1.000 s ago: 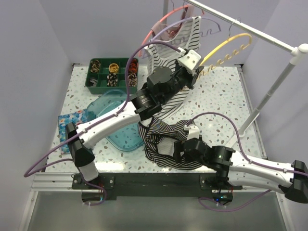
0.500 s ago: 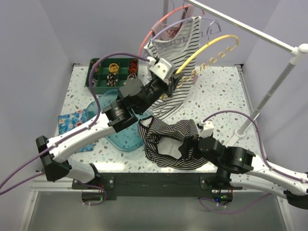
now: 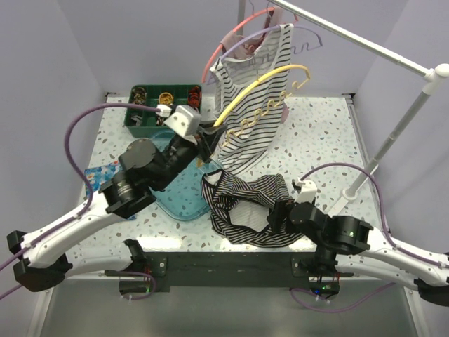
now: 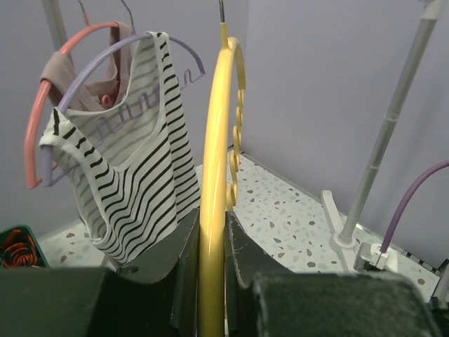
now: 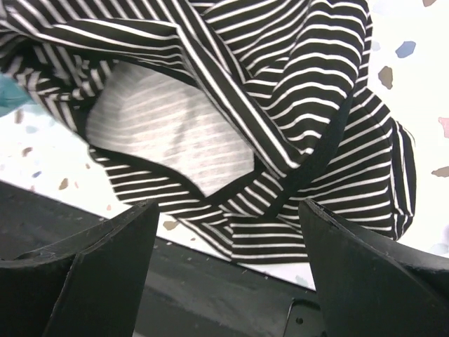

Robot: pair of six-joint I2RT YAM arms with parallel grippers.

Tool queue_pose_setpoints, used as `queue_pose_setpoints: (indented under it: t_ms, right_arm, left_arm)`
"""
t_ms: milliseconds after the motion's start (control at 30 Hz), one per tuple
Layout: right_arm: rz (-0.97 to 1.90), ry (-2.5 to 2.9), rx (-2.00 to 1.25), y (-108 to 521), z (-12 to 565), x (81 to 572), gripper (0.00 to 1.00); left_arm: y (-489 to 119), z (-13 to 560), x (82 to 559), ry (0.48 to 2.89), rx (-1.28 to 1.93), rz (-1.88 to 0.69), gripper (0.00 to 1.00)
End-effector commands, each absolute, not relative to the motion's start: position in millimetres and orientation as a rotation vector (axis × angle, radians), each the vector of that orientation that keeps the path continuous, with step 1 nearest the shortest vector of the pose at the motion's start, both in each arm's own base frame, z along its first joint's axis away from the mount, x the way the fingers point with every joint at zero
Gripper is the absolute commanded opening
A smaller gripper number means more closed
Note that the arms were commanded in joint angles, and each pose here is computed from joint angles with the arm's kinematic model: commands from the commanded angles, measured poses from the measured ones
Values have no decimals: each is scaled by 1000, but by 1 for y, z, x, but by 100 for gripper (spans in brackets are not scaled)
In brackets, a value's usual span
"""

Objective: Place the tank top on the hanger

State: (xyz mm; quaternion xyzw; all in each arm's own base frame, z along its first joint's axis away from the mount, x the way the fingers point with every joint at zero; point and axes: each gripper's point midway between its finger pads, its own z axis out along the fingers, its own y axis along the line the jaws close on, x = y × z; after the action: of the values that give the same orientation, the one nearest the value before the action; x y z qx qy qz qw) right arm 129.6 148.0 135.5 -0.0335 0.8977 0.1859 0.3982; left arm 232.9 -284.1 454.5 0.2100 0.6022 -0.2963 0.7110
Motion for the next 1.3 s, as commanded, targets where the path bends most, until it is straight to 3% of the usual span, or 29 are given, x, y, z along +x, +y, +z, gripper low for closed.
queue_pose_setpoints:
  t_ms: [0, 100, 200, 233, 300, 333, 433, 600, 700, 800, 933, 967, 1133, 1267]
  right_arm:
    - [439, 2202, -13, 157, 131, 148, 84]
    - [393, 2151, -8, 160, 131, 161, 81]
    - [322, 2097, -23, 163, 145, 176, 59]
    - [311, 2073, -8, 164, 157, 183, 41]
    - [263, 2087, -64, 174, 163, 195, 28]
    - [227, 2105, -25, 167, 163, 209, 11]
    - [229, 2187, -41, 171, 155, 238, 0]
    - [231, 2265, -1, 170, 159, 288, 0]
    - [193, 2314, 40, 162, 148, 306, 8]
    - [192, 2354, 86, 151, 137, 315, 21]
    - [237, 2339, 106, 149, 144, 324, 53]
    - [236, 2347, 104, 148, 147, 321, 56]
    - [349, 2320, 148, 145, 170, 290, 56]
    - [379, 2368, 227, 127, 134, 242, 50]
  left_arm:
    - [-250, 463, 217, 1330, 402, -676, 0]
    - [-235, 454, 209, 1363, 408, -665, 0]
    - [-220, 446, 198, 1392, 421, -664, 0]
    - [-217, 444, 195, 1399, 424, -670, 0]
    - [-209, 436, 185, 1410, 444, -685, 0]
    - [-207, 434, 182, 1411, 448, -694, 0]
    - [-198, 424, 171, 1414, 471, -713, 0]
    - [-189, 409, 158, 1427, 509, -734, 0]
    - [-186, 402, 153, 1450, 529, -736, 0]
    - [-181, 396, 150, 1468, 536, -727, 0]
    - [-178, 385, 150, 1491, 543, -712, 0]
    - [-178, 382, 150, 1497, 547, -709, 0]
    - [-176, 380, 148, 1497, 556, -709, 0]
    - [-177, 370, 145, 1516, 590, -706, 0]
